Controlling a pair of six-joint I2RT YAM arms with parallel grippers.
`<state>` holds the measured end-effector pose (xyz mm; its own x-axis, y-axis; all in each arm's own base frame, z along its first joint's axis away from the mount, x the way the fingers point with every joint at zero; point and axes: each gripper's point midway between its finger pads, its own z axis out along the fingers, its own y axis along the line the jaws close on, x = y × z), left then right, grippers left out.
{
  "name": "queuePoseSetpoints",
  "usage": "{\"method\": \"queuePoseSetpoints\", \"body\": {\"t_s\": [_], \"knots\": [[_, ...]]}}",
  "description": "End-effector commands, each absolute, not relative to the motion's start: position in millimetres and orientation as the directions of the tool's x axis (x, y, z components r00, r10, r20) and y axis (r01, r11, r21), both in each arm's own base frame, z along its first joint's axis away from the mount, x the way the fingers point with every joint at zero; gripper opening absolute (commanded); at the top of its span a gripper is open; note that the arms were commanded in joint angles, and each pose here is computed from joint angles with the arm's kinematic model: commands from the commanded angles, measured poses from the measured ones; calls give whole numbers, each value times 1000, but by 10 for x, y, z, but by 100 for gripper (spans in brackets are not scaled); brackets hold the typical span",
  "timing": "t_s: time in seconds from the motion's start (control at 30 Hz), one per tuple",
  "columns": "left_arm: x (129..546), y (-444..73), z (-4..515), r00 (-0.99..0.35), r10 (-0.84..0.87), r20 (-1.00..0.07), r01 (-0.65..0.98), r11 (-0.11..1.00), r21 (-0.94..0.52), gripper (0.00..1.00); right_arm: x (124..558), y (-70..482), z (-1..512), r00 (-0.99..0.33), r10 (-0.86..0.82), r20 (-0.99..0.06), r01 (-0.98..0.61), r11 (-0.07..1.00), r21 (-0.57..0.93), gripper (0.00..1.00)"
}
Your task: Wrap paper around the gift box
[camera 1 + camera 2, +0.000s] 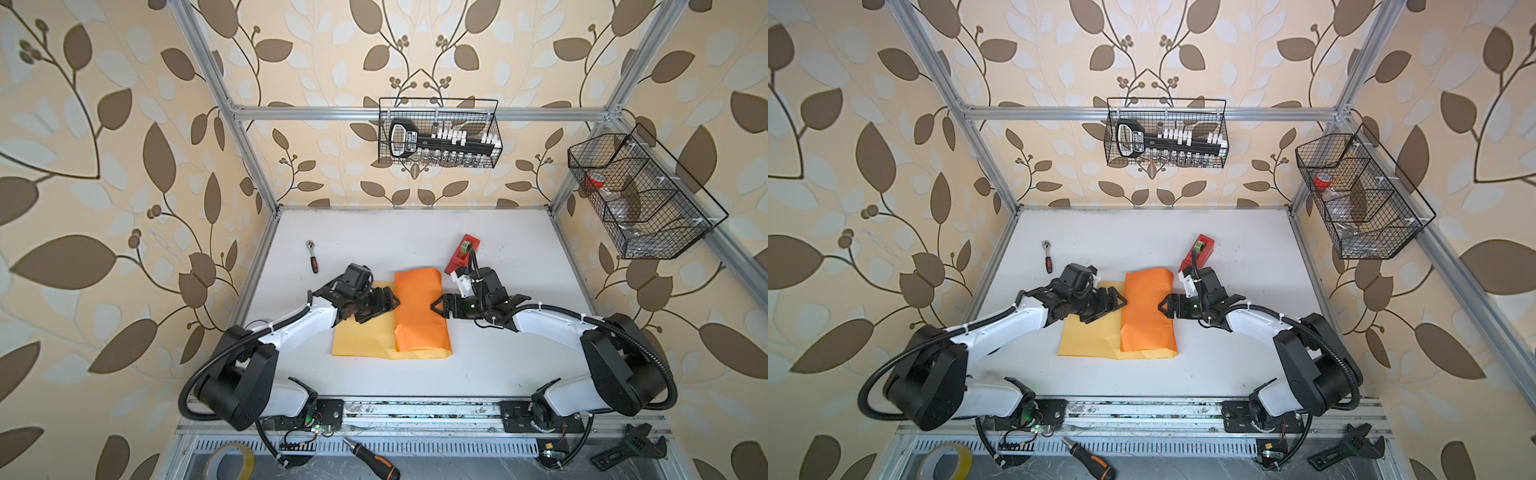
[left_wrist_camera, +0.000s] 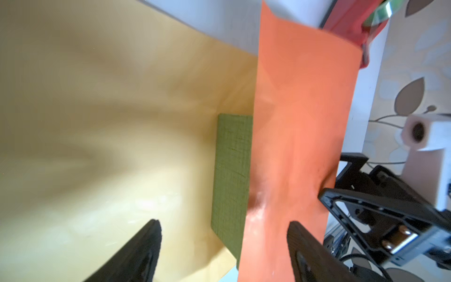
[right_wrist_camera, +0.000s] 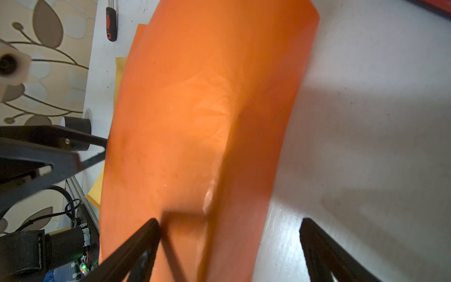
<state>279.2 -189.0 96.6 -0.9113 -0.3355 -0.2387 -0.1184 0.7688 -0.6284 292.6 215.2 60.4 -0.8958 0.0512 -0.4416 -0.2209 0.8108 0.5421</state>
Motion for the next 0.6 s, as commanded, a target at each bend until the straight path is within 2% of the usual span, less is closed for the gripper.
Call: {"method": "queuePoseSetpoints", "body": {"t_s": [0.0,0.13,0.17,0.3,0.4,0.57], "knots": [[2669,-1453,865,-883,-392,-257,-200,811,-549,85,2555,1851,57,-956,0,-292,-131,895,427,90],[2580,-1147,798,-852,-456,-258,-277,810,-517,90,2558,1861,59,-957,1,-291,-130,893,431,90],[2433,-832,722,-810,-522,-268,-367,808,-461,91,2561,1866,59,-956,-1,-293,-134,892,432,90],[2185,-538,616,-748,-606,-270,-489,778,-394,92,2563,1873,57,-956,-4,-294,-138,890,434,89],[2063,-438,569,-723,-633,-278,-530,766,-365,93,2563,1878,39,-957,-7,-291,-139,889,437,89],[1965,-521,399,-731,-650,-210,-548,741,-387,92,2576,1898,38,-956,-7,-292,-142,885,444,89]]}}
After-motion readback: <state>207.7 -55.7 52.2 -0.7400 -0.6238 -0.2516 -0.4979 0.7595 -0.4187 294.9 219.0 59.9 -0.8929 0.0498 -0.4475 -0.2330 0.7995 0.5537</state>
